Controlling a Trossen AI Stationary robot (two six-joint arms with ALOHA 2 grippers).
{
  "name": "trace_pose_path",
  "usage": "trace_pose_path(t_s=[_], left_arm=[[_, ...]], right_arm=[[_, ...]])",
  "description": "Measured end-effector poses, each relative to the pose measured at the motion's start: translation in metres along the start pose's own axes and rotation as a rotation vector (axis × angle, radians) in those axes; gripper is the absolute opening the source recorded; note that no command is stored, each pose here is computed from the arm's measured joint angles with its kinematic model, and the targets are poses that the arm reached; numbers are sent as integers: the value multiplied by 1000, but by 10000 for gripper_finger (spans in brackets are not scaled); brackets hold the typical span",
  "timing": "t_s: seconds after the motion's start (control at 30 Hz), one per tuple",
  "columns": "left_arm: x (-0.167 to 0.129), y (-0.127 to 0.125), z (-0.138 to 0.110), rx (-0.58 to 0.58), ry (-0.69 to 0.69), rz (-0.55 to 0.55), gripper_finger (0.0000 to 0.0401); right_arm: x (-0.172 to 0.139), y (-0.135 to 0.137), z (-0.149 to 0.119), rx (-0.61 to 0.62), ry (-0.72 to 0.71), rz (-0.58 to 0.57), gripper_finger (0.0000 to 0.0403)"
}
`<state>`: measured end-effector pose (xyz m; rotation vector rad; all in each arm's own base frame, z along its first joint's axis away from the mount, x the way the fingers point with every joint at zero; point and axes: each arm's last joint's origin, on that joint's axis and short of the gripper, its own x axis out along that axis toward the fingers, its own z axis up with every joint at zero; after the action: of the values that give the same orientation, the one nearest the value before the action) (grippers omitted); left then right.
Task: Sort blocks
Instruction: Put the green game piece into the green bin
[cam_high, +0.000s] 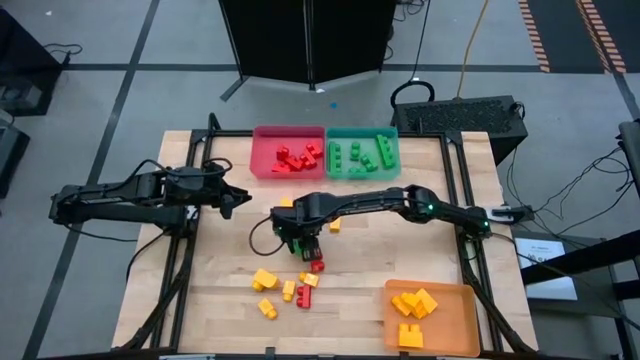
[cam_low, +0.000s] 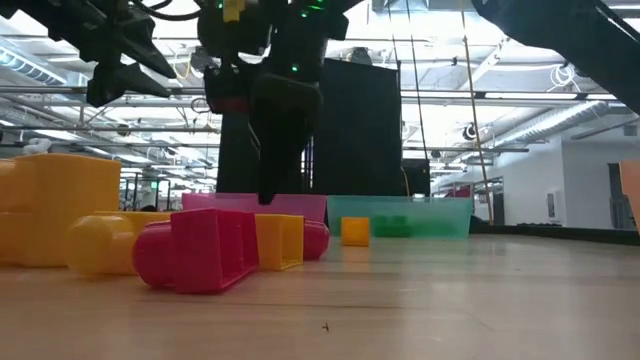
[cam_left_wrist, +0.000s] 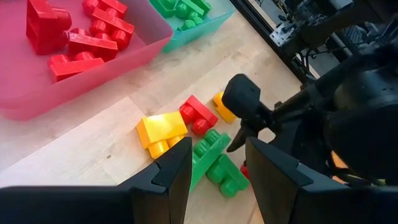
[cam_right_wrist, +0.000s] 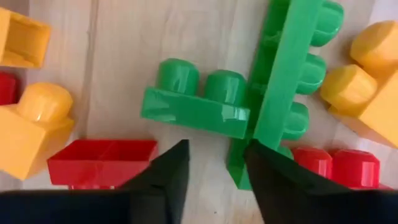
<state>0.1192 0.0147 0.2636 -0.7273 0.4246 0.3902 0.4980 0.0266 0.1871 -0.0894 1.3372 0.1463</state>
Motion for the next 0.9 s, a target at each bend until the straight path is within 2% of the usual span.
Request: trace_pose_path(t_s=[0.17,0.3,0.4,0.6,0.9], left_arm=[[0,0,0,0,0,0,153],[0,0,0,1,-1,1,153],[0,0,0,1,-1,2,153],[0,0,0,0,-2,2,153],[0,1,-1,2,4,16,153]], right_arm=[[13,-2,-2,0,1,-95,227],[18,-5,-2,9,-19,-113,252],[18,-5,-3,9,-9,-127,255],[15,0,-3,-57,17,-248,252],[0,6,-7,-52,50,-245,252]])
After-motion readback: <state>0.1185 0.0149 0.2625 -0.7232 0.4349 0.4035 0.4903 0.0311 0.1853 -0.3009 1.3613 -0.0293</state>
